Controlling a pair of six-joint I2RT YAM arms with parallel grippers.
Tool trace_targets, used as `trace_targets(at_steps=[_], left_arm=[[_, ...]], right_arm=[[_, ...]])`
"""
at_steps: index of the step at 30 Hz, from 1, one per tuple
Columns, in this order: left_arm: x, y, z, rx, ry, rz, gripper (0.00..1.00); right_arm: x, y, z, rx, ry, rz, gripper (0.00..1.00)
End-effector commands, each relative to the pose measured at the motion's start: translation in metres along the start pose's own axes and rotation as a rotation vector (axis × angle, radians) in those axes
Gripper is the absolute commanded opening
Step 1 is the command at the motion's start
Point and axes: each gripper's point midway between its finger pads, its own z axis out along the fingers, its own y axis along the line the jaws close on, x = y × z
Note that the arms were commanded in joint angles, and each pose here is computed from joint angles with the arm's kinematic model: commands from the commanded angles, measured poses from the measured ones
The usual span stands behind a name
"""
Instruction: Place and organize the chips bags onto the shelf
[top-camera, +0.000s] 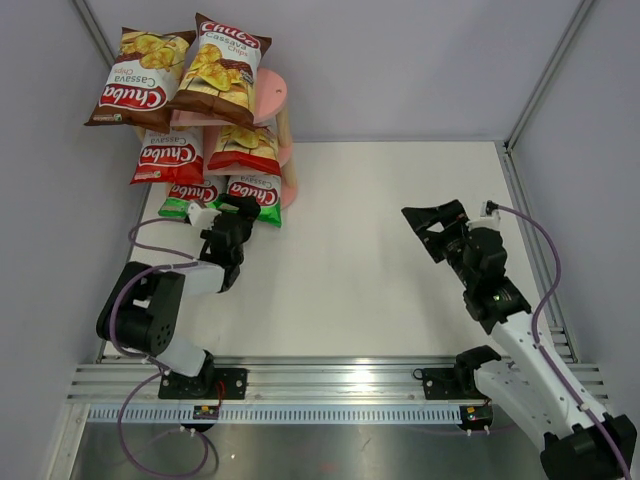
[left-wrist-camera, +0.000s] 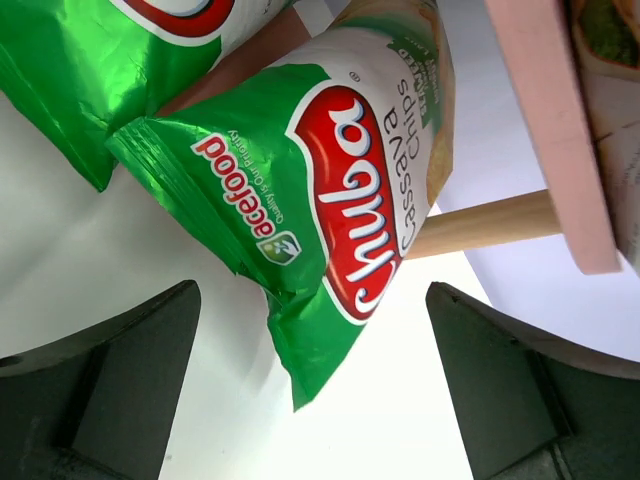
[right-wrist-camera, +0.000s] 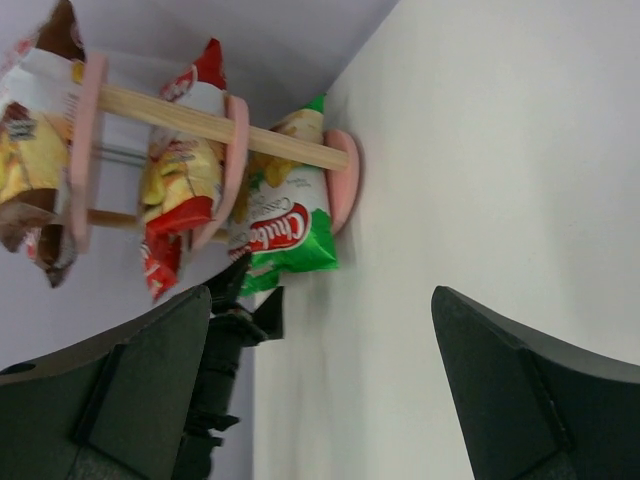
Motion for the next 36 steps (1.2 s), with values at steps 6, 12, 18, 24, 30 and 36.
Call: trace_targets(at_steps=[6, 12, 18, 24, 30, 36], left_arm=[[-0.014, 0.023, -0.046, -0.126, 0.084, 0.116, 0.99], [-0.024, 0.031, -0.086, -0.184, 0.189, 0.257, 0.99], [-0.048, 0.030, -0.119, -0.203, 0.216, 0.399, 0.99], [-0.068, -0.017, -0.152, -0.035, 0.291, 0.529, 0.99], [-0.091, -0.039, -0.188, 0.072, 0.312, 0.659, 0.99], [-0.108, -0.050, -0.223, 0.195, 0.290, 0.743, 0.99]], right_arm=[[0.017, -0.020, 0.030, 0.118, 0.225, -0.390, 0.99], [-0.001, -0.013, 0.019, 0.137, 0.169, -0.473, 0.99], [-0.025, 0.008, -0.008, 0.135, 0.115, -0.585, 1.00], [-0.039, 0.021, -0.034, 0.144, 0.113, -0.700, 1.00], [-0.045, 0.031, -0.058, 0.153, 0.148, -0.768, 0.99], [-0.049, 0.040, -0.074, 0.143, 0.145, -0.774, 0.99]])
